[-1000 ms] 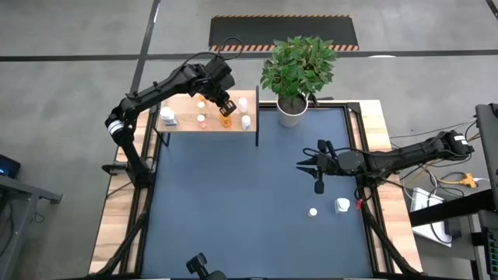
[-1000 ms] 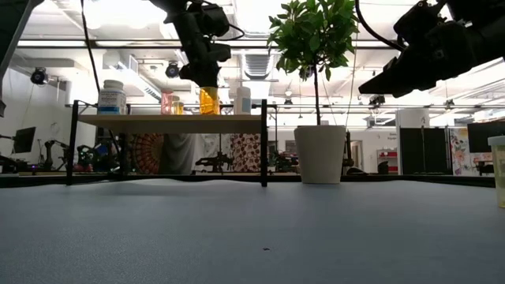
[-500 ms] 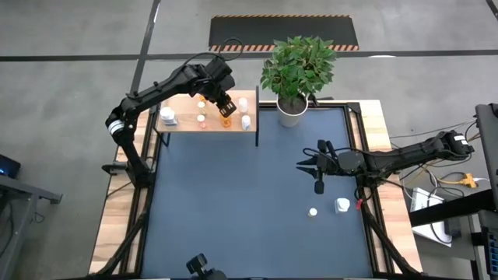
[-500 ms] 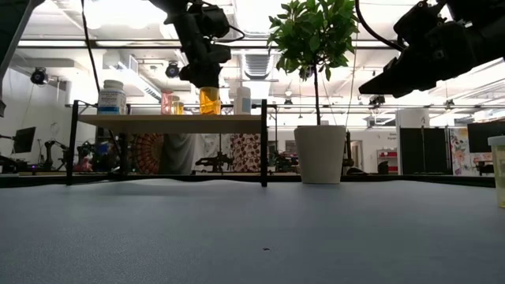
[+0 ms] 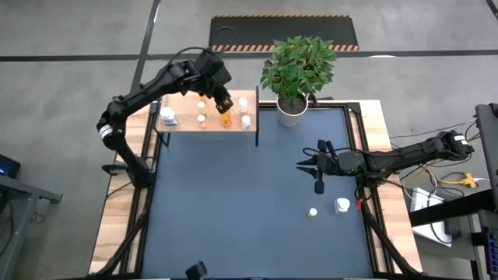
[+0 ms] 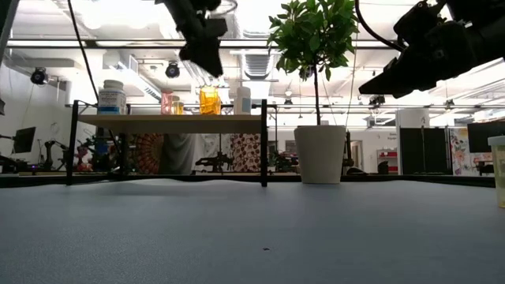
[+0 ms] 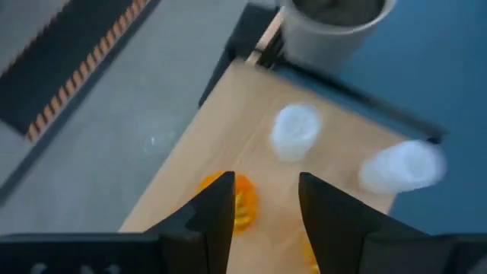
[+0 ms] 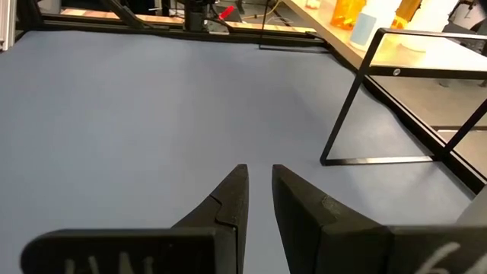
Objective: Pick and place medicine bottles onto shelf by color
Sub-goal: Adjust the transparent pill bottle
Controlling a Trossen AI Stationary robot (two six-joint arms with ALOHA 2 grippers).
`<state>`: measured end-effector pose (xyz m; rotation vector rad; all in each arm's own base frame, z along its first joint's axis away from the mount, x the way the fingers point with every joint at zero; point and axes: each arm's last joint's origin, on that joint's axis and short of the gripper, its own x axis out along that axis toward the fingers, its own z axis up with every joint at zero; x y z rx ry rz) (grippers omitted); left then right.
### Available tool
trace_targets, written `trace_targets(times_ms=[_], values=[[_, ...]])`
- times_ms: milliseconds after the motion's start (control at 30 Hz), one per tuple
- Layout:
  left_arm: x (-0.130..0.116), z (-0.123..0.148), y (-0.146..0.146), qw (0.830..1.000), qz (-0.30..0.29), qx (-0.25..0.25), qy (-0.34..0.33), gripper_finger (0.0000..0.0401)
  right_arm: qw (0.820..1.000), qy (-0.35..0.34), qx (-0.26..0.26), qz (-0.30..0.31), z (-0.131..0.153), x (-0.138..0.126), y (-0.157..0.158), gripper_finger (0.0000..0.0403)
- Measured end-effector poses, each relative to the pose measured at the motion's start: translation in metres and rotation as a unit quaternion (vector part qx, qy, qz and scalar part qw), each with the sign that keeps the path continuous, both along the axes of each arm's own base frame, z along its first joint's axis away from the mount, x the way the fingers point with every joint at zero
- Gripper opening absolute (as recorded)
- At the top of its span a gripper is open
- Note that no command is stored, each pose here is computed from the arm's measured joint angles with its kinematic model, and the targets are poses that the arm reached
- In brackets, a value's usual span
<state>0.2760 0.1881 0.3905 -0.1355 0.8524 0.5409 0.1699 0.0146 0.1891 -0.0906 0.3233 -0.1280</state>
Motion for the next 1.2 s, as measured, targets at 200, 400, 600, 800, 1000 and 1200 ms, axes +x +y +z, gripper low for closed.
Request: trace_targets(times_ms=[200,400,600,800,1000,1200], values=[[0.025,-0.009,-0.022,0.998,-0.064,0.02,0.006,0.0087,1.0,0.0,-0.001,0.0,0.0,0.0,0.0,0.0052],[0.038,-0.024,-0.022,0.997,-0.046,0.041,0.045,0.003,1.0,0.001,0.0,0.0,0.0,0.0,0.0,0.0052],[0.046,-0.037,-0.016,0.996,-0.036,0.045,0.07,0.0002,1.0,0.001,0.0,0.0,0.0,0.0,0.0,0.0052],[0.052,-0.048,-0.011,0.995,-0.029,0.046,0.088,0.0003,1.0,0.002,0.0,0.0,-0.001,0.0,0.0,0.0052],[0.055,-0.053,-0.008,0.994,-0.027,0.044,0.092,0.0003,1.0,0.002,0.0,0.0,-0.001,0.0,0.0,0.0052],[0.058,-0.057,-0.006,0.994,-0.033,0.046,0.098,0.0004,1.0,0.003,0.0,0.0,-0.001,0.0,0.0,0.0052]])
